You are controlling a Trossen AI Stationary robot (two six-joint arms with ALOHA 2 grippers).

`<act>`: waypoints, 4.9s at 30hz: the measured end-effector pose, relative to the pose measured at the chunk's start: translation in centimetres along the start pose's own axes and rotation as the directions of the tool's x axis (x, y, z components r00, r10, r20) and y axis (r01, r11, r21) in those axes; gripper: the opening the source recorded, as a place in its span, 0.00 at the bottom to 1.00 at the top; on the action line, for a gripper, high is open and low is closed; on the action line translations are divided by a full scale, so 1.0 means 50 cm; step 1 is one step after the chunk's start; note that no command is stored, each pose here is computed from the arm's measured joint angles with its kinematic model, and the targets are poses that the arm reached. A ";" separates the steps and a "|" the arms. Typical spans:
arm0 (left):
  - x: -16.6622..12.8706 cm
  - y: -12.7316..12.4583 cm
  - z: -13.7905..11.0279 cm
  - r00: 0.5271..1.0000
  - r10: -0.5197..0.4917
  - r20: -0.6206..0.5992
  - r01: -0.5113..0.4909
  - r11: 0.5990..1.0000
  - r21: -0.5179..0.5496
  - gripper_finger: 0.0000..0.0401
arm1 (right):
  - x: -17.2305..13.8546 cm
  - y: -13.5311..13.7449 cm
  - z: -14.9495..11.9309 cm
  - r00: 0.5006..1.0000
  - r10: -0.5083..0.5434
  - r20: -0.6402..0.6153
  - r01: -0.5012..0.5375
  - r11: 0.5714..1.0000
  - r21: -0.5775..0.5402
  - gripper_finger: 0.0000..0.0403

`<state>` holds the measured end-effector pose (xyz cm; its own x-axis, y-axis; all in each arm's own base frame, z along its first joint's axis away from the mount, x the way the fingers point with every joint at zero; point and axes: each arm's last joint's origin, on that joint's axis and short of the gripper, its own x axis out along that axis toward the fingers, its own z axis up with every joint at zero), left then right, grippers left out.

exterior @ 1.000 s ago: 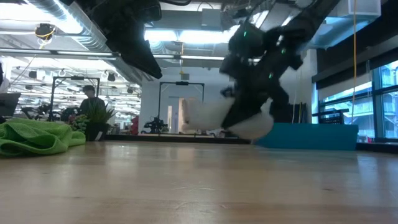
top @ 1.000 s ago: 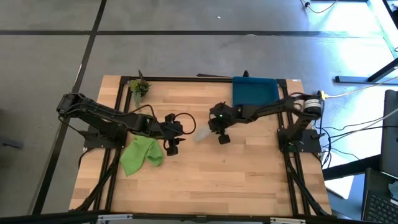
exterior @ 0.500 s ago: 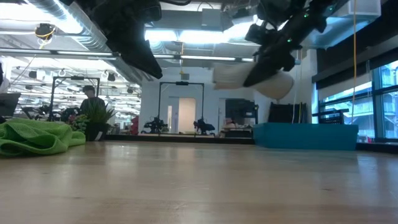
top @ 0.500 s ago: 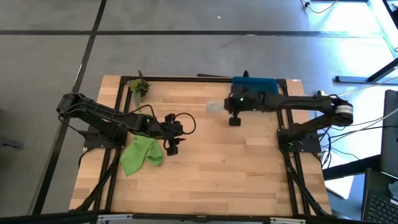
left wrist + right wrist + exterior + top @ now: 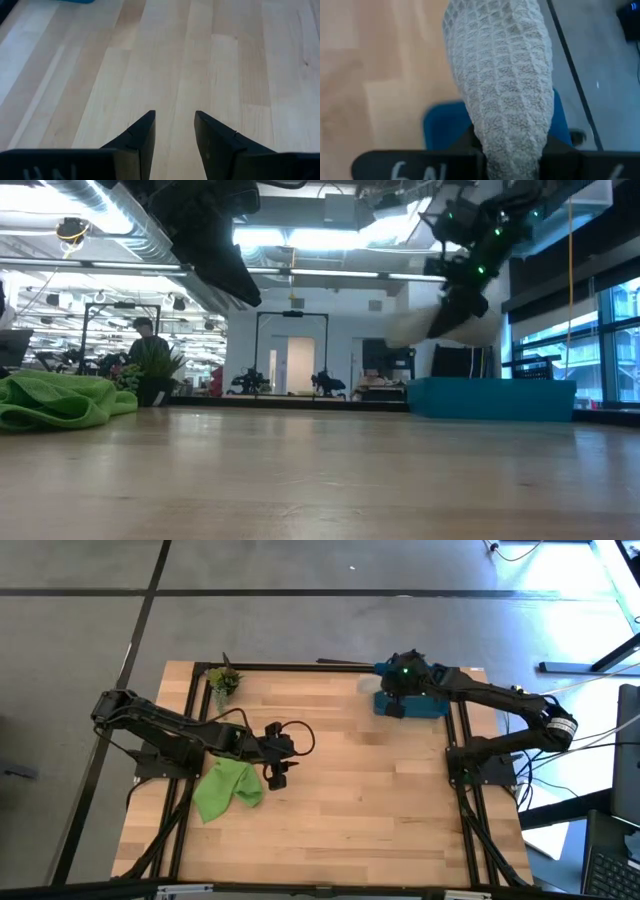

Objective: Roll microfiber towels into tight, uniform cylinder then place into a basket
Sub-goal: Put the rolled gray microfiber cloth into the blue bin, then fold the green microfiber cloth

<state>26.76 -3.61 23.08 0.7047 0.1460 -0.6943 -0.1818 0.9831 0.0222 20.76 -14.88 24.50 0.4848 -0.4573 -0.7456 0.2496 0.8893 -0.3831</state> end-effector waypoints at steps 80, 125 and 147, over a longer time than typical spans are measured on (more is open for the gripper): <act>0.000 -0.001 0.005 1.000 -0.006 0.026 0.006 1.000 -0.006 0.31 | 0.158 -0.078 -0.176 0.958 -0.181 -0.224 0.179 0.983 -0.032 0.57; -0.021 -0.013 -0.005 0.994 -0.105 -0.025 0.099 0.979 -0.177 0.31 | 0.038 -0.025 -0.096 0.988 0.058 0.143 -0.055 0.998 -0.029 0.58; -0.120 -0.135 -0.119 0.956 -0.107 -0.274 -0.060 0.841 -0.538 0.31 | -0.044 0.321 0.082 0.650 0.563 0.510 -0.350 0.818 -0.457 0.58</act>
<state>19.69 -11.79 22.80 0.5054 0.0041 -0.8629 -0.5640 0.7583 -0.3268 27.13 0.37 22.22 0.8831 0.2033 -0.4229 -0.3486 0.8876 -0.3011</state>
